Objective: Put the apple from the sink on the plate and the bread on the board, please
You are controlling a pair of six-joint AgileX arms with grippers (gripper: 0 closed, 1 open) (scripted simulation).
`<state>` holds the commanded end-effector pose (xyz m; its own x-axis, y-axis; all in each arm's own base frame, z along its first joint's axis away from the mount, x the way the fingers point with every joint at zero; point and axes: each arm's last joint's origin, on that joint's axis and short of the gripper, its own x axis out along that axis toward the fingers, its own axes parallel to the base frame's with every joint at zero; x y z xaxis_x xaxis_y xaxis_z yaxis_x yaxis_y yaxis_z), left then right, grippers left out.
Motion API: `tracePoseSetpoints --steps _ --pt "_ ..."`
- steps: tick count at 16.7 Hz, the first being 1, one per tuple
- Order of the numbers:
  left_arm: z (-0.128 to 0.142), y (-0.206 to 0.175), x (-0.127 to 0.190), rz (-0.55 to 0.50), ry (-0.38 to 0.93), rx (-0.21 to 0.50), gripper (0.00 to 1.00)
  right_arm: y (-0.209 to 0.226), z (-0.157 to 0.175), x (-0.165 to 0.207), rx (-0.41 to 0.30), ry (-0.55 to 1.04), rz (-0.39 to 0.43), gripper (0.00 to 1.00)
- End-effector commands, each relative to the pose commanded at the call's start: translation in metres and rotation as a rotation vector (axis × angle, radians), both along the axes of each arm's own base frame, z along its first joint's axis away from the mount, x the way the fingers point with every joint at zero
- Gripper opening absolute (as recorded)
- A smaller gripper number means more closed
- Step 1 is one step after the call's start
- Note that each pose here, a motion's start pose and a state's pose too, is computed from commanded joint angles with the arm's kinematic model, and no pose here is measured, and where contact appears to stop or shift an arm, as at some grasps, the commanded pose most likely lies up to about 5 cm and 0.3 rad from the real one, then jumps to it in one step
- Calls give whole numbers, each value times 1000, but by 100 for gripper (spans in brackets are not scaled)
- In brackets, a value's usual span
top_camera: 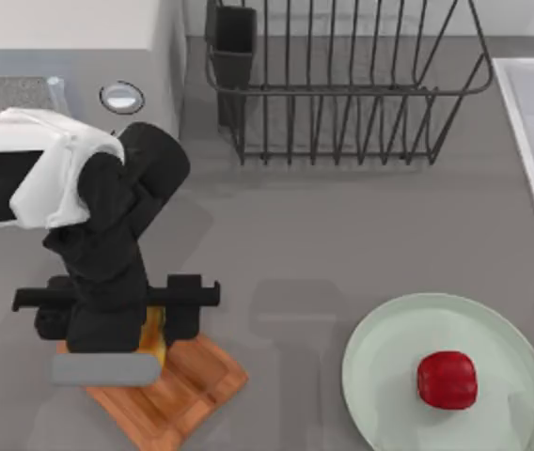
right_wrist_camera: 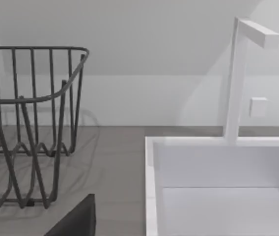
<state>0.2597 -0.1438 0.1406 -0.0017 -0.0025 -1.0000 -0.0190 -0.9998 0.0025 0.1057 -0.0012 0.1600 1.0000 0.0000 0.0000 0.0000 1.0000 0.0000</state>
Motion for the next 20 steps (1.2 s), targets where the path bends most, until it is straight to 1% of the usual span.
tracePoseSetpoints --steps 11,12,20 --pt "0 0 0 0 0 0 98 0 0 0 0 0 0 100" --pt "0 0 0 0 0 0 100 0 0 0 0 0 0 100" --pt "0 0 0 0 -1 0 100 0 0 0 0 0 0 100"
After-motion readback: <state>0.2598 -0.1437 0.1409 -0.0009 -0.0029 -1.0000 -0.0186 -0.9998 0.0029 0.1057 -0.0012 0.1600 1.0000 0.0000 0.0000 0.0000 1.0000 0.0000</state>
